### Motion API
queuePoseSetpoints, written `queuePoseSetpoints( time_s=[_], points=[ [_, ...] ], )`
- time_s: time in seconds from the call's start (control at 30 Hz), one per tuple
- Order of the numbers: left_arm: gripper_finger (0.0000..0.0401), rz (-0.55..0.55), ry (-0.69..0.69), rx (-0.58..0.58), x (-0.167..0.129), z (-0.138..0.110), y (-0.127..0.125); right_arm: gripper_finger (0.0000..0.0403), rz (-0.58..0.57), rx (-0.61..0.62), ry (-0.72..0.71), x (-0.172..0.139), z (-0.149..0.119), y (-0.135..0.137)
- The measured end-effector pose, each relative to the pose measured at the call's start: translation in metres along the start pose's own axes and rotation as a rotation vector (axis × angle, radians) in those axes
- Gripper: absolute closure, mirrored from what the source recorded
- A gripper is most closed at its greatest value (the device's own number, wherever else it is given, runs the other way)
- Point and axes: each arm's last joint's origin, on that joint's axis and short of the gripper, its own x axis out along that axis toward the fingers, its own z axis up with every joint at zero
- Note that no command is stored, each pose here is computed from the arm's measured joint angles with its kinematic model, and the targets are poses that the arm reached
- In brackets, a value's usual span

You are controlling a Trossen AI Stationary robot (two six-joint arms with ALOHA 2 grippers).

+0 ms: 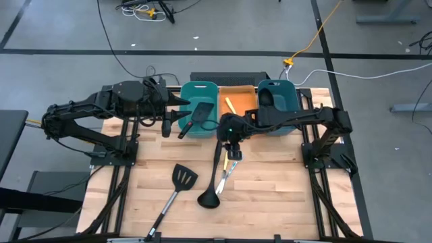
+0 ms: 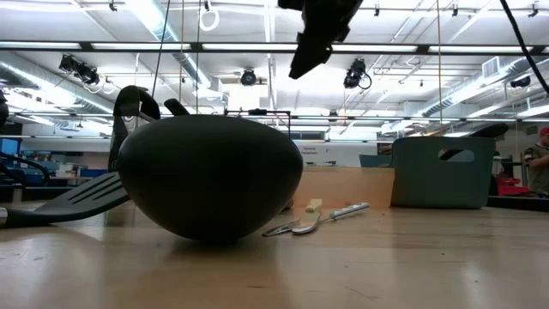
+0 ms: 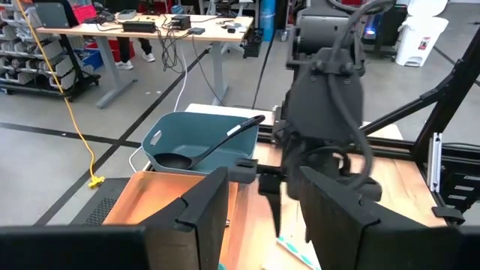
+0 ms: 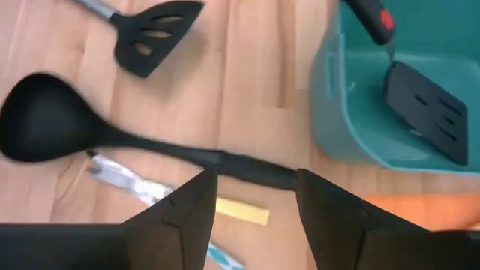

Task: Pick & Place Kitchen Items
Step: Put the blue table knife into the orange bin

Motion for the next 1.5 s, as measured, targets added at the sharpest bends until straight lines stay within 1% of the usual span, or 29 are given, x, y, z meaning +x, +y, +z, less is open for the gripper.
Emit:
queuePoseSetpoints(
  time_s=[0.17,0.3,0.4,0.63,0.73,0.8,0.9,0.97,1.17,1.37,1.5],
  points=[
    [0.0234,-0.008,0.001,-0.022,0.0,0.0,0.0,0.0215,0.014,-0.033,-0.004,-0.004,-0.006,0.01],
    [0.0234,-0.008,0.001,-0.025,0.0,0.0,0.0,0.0215,0.026,-0.059,-0.001,-0.007,-0.017,0.018],
    [0.0234,-0.008,0.001,-0.025,0.0,0.0,0.0,0.0215,0.038,-0.093,0.008,-0.01,-0.028,0.023],
    [0.0234,-0.008,0.001,-0.014,0.0,0.0,0.0,0.0215,0.062,-0.255,0.067,-0.01,-0.064,0.027],
    [0.0234,-0.018,0.002,-0.049,0.0,0.0,-0.001,0.0215,0.066,-0.273,0.097,-0.006,-0.075,0.027],
    [0.0234,-0.049,0.007,-0.075,0.0,0.0,-0.001,0.0215,0.069,-0.269,0.119,-0.002,-0.08,0.027],
    [0.0234,-0.095,0.023,-0.08,0.0,-0.002,-0.003,0.0215,0.072,-0.268,0.132,0.0,-0.083,0.027],
    [0.0234,-0.107,0.035,-0.09,0.0,-0.003,-0.003,0.0215,0.071,-0.268,0.131,0.001,-0.084,0.027],
    [0.0234,-0.101,0.086,-0.118,0.0,-0.007,-0.003,0.0215,0.068,-0.295,0.114,0.002,-0.082,0.027],
    [0.0234,-0.1,0.087,-0.119,0.0,-0.007,-0.003,0.0215,0.071,-0.36,0.098,0.002,-0.081,0.027],
    [0.0234,-0.089,0.086,-0.118,0.0,-0.007,-0.002,0.0215,0.094,-0.399,0.083,0.002,-0.08,0.028]
  ],
)
